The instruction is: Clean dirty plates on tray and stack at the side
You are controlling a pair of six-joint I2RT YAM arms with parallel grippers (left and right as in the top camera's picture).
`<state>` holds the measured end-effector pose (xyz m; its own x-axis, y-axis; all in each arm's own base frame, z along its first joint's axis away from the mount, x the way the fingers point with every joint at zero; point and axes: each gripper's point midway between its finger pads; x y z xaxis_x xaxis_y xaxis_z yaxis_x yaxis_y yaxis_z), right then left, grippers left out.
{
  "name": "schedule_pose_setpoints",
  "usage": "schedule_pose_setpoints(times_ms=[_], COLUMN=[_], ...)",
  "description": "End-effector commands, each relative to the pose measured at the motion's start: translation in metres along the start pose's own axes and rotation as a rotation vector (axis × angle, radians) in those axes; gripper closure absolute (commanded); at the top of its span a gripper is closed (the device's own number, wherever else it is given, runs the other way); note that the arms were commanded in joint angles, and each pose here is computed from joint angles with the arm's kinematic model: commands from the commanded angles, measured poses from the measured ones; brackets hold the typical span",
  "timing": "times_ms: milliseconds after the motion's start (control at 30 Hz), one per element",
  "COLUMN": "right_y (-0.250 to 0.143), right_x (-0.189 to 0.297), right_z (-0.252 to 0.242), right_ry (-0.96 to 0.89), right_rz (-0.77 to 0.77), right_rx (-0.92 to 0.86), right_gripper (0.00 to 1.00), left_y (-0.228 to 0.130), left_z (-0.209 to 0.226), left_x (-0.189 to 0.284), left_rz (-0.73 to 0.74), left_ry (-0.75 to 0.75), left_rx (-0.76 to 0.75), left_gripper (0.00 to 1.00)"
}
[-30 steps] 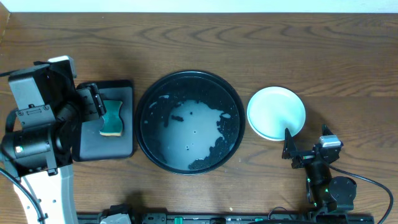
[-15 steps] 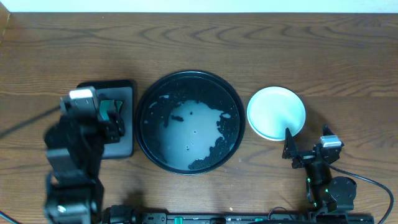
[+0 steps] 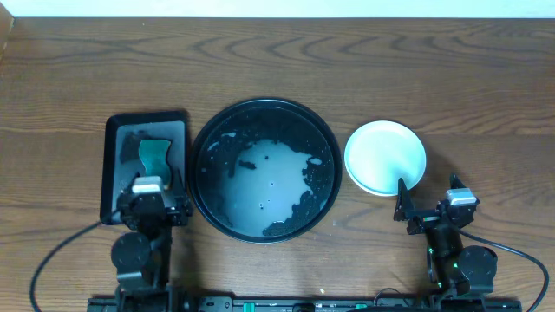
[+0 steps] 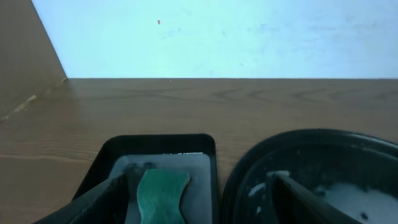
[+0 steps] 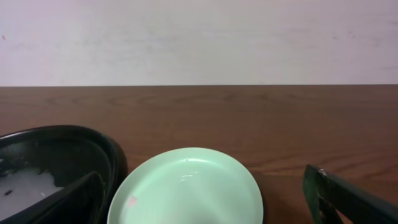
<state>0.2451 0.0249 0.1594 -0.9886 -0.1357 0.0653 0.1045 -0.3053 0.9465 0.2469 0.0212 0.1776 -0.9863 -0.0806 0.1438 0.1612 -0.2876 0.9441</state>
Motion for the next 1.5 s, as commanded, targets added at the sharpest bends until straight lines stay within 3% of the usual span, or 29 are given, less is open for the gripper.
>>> schedule_pose_setpoints(times_ms=[0,467,1467], right_y=[-0.001,-0.001,-0.001], right_x=[0.000,0.000,0.000], right_z=[0.002,0.002,0.002], right_ry=[0.008,0.009,0.008], right_rz=[0.000,0.000,0.000], right_rx=[-0.013,-0.013,-0.012], right_gripper=[0.01,0.01,0.01], left_y=[-0.004,-0.037,-0.038], left_z=[-0.003,-0.014,-0.013], left_x=[0.002,-0.002,-0.002], left_rz=[-0.040,0.000,0.004], left_ry=[0.006,-0.009,-0.006], left_rx=[-0.077,-0.146,-0.146], left_gripper=[0.26,0.26,0.26])
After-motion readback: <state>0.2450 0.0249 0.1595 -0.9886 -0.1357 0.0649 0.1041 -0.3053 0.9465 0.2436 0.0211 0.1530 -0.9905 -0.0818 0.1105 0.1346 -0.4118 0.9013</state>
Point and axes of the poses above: each gripper's point midway between its finger pads, its own x axis back along the fingers, its own z axis along the line the jaws close on, y = z × x, and after that the axes turned 15 degrees about -x, right-handed
